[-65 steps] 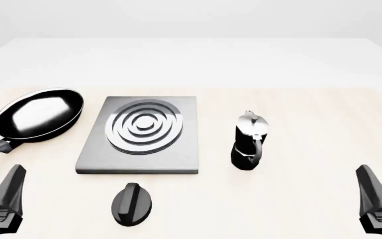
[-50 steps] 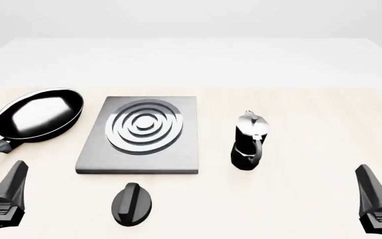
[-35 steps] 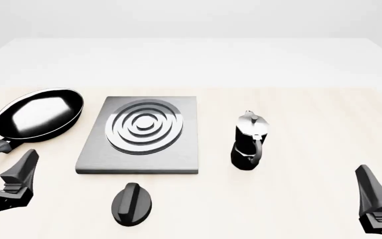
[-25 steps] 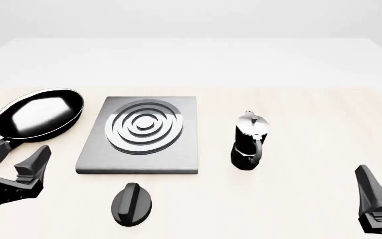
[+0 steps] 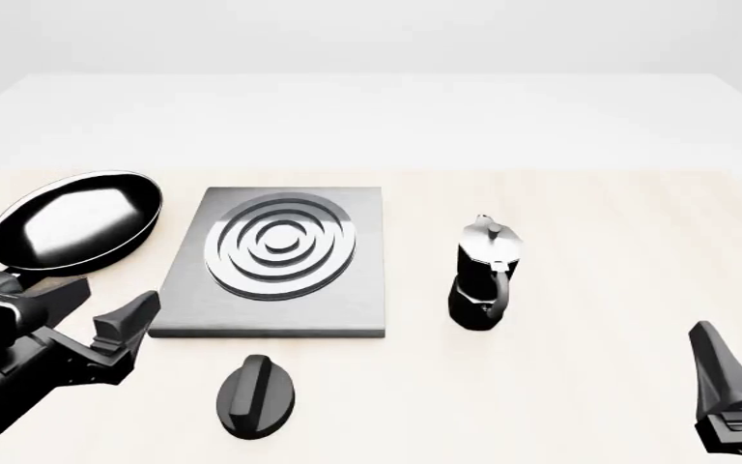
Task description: Turn on the stove.
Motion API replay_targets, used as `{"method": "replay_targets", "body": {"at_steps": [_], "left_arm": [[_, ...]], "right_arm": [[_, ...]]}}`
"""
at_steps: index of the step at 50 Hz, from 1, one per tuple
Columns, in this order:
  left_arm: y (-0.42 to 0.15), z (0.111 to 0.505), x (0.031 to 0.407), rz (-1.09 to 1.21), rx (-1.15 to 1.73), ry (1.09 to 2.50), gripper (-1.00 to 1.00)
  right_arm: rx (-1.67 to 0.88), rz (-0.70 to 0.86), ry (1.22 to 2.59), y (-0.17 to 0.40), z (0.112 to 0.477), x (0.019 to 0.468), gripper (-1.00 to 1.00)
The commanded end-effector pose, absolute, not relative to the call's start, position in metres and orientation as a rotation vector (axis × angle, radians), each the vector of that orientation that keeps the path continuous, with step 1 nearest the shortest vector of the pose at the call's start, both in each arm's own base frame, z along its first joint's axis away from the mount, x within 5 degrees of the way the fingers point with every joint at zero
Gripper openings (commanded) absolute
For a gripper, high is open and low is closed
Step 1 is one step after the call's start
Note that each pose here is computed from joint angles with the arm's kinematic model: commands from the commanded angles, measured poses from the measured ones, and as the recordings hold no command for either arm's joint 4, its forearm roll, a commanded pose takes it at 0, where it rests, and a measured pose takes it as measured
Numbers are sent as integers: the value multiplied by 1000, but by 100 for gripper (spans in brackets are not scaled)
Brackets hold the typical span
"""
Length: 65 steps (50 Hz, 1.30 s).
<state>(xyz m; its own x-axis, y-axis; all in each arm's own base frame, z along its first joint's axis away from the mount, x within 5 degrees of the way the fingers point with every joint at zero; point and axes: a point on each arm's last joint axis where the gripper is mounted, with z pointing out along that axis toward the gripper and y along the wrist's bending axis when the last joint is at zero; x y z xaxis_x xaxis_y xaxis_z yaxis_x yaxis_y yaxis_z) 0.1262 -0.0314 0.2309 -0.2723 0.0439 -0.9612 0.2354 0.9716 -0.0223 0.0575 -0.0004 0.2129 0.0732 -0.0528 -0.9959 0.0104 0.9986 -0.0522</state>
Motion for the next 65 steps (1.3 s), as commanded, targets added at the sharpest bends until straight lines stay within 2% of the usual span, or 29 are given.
{"method": "replay_targets", "body": {"at_steps": [1,14,42,65], "left_arm": [[-47,227,130,-274,276,1865,100],[-70,210,137,-341,416,1884,100],[-104,184,165,-448,412,2024,100],[-105,163,169,-433,408,2091,100]], "right_arm": [[-34,-45,1495,0,213,57,100],[-44,-68,1514,-1,212,61,100],[-32,-43,1523,0,213,65,100],[-19,-36,1516,-1,213,63,100]]}}
